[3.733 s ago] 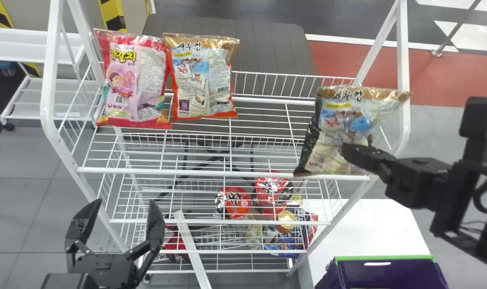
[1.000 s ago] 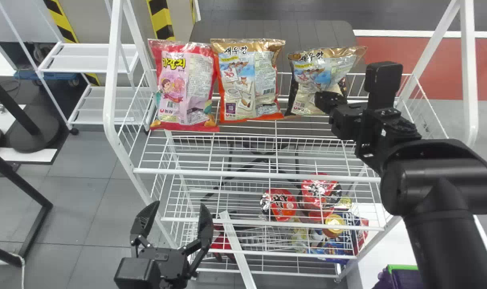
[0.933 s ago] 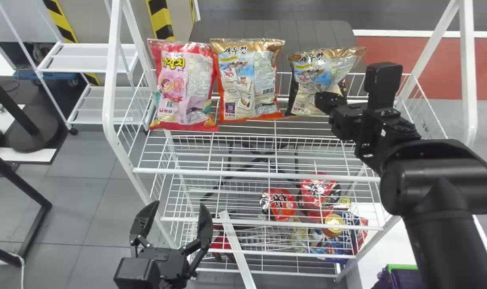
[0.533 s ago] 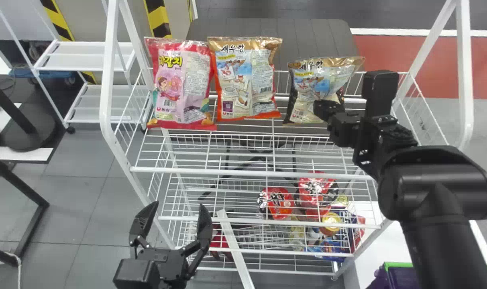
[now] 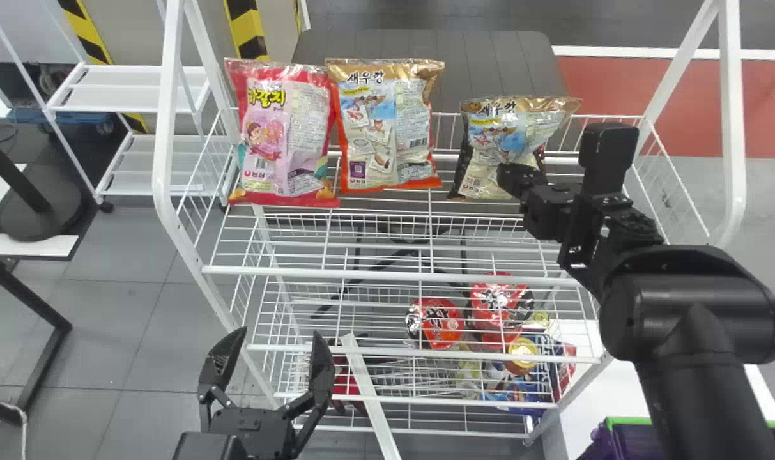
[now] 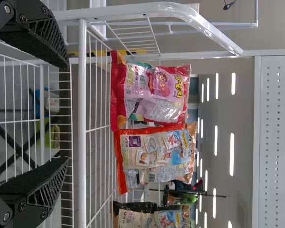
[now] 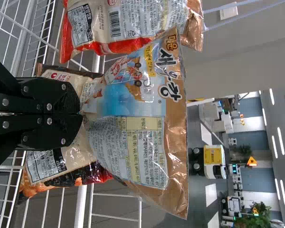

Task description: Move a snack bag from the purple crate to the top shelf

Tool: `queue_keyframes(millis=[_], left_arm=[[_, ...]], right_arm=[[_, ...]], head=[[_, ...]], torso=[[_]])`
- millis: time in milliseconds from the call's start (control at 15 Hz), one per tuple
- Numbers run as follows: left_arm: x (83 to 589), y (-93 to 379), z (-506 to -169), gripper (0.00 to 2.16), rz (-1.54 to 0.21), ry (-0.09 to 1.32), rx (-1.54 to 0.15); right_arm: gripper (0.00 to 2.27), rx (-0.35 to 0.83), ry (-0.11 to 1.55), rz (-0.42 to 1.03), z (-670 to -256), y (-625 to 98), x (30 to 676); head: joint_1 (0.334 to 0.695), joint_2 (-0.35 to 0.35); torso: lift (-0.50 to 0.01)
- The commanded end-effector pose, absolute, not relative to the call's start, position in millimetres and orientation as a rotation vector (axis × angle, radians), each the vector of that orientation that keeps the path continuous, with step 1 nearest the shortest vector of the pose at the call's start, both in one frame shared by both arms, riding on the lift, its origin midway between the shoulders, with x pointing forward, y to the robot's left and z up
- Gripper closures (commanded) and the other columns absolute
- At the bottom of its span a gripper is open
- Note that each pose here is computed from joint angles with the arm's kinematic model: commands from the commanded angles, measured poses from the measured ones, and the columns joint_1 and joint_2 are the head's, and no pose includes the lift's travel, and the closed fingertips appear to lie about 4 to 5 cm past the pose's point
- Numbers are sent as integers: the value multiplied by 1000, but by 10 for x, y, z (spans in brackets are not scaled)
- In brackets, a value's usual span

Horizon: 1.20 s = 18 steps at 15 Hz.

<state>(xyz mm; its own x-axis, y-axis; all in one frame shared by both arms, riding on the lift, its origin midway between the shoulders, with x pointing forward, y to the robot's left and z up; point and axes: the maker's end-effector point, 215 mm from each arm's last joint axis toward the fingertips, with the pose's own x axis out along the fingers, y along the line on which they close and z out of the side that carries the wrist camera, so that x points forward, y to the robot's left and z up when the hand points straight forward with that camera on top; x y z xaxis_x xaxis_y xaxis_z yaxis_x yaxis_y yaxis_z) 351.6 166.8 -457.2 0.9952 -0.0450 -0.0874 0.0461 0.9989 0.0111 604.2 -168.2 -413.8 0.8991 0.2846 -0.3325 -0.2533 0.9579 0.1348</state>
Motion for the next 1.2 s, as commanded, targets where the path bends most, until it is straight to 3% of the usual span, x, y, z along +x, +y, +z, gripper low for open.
queue_keyframes(millis=[0,333,467,1133], left_arm=[[3508,1668,-4569,130,-46,86,12],[3489,1669,-4604,130,-46,92,16],[3491,1663,-4611,130,-45,94,16],[3524,1669,-4636,130,-45,95,19]], right_arm=[[1609,97,350,274,-4184,-1708,6051],[1605,132,340,269,-4269,-1806,6102],[1396,130,339,278,-4274,-1786,6102],[1393,144,334,330,-4203,-1551,6146]], head=[[695,-1],[695,-8],[695,-13],[695,10]], torso=[[0],[0],[0],[0]])
